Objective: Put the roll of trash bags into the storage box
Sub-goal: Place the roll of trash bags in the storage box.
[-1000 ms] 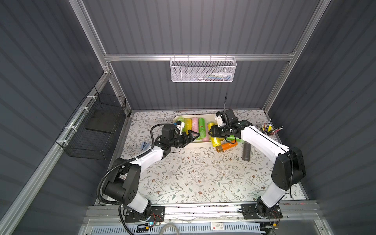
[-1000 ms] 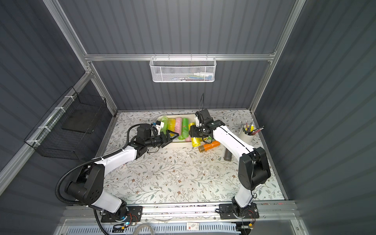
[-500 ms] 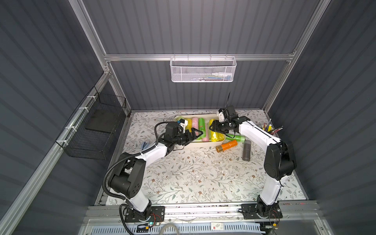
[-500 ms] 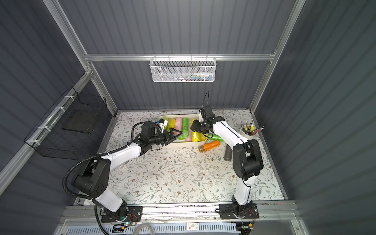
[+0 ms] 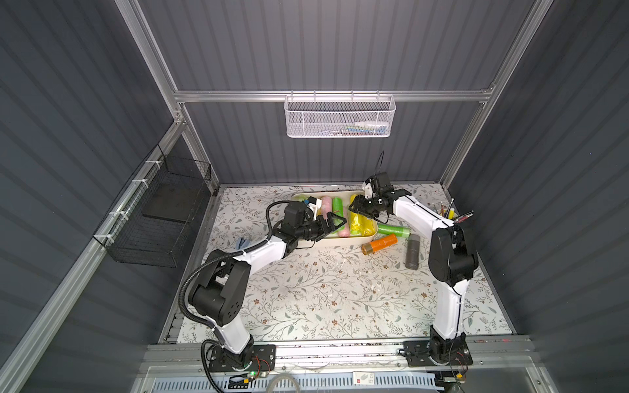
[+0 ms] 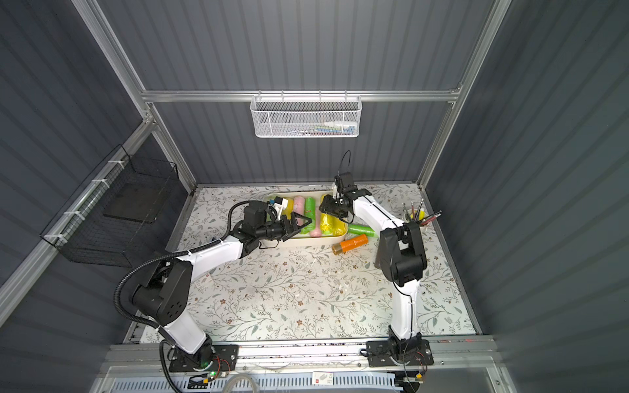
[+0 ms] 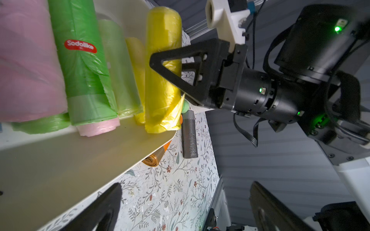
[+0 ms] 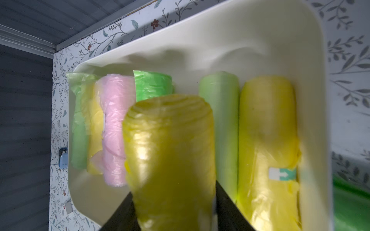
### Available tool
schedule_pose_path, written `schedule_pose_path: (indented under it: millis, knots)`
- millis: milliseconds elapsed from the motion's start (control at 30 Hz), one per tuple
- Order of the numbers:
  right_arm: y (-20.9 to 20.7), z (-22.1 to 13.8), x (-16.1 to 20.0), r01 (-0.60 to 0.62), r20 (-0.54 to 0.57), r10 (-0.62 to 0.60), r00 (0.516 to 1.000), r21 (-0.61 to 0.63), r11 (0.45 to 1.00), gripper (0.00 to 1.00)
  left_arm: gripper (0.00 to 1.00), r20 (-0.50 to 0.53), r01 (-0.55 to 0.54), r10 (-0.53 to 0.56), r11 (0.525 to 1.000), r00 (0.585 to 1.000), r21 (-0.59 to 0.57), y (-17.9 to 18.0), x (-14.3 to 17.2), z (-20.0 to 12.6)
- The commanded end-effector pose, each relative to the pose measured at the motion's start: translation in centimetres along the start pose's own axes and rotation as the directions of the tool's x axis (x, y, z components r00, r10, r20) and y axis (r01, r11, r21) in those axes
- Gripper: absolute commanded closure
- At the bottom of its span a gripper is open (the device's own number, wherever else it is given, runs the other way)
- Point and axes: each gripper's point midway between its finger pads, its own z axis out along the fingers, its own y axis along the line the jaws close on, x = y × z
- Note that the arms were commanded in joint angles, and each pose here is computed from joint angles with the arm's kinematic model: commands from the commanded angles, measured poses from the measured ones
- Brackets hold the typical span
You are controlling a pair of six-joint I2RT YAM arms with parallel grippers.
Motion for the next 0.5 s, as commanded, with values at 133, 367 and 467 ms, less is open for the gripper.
schedule_pose_path:
  millis: [133, 367, 467]
  knots:
    - [0.9, 1.3, -2.1, -0.023, 0.019, 0.024, 1.0, -0.048, 0.999, 0.49, 0.0, -0.006, -0.007, 0.007, 1.0, 1.0, 0.013, -0.8, 0.1, -0.1]
    - [1.2, 2.7, -2.4, -0.032, -0.012, 0.03, 0.999, -0.095, 0.995, 0.48, 0.0, -0.019, 0.0, 0.001, 1.0, 1.0, 0.009, -0.4, 0.4, 0.0]
    - [1.5, 2.7, -2.9, -0.019, -0.017, 0.018, 1.0, -0.097, 0.995, 0.43, 0.0, -0.023, 0.0, 0.0, 1.0, 1.0, 0.008, -0.4, 0.5, 0.0]
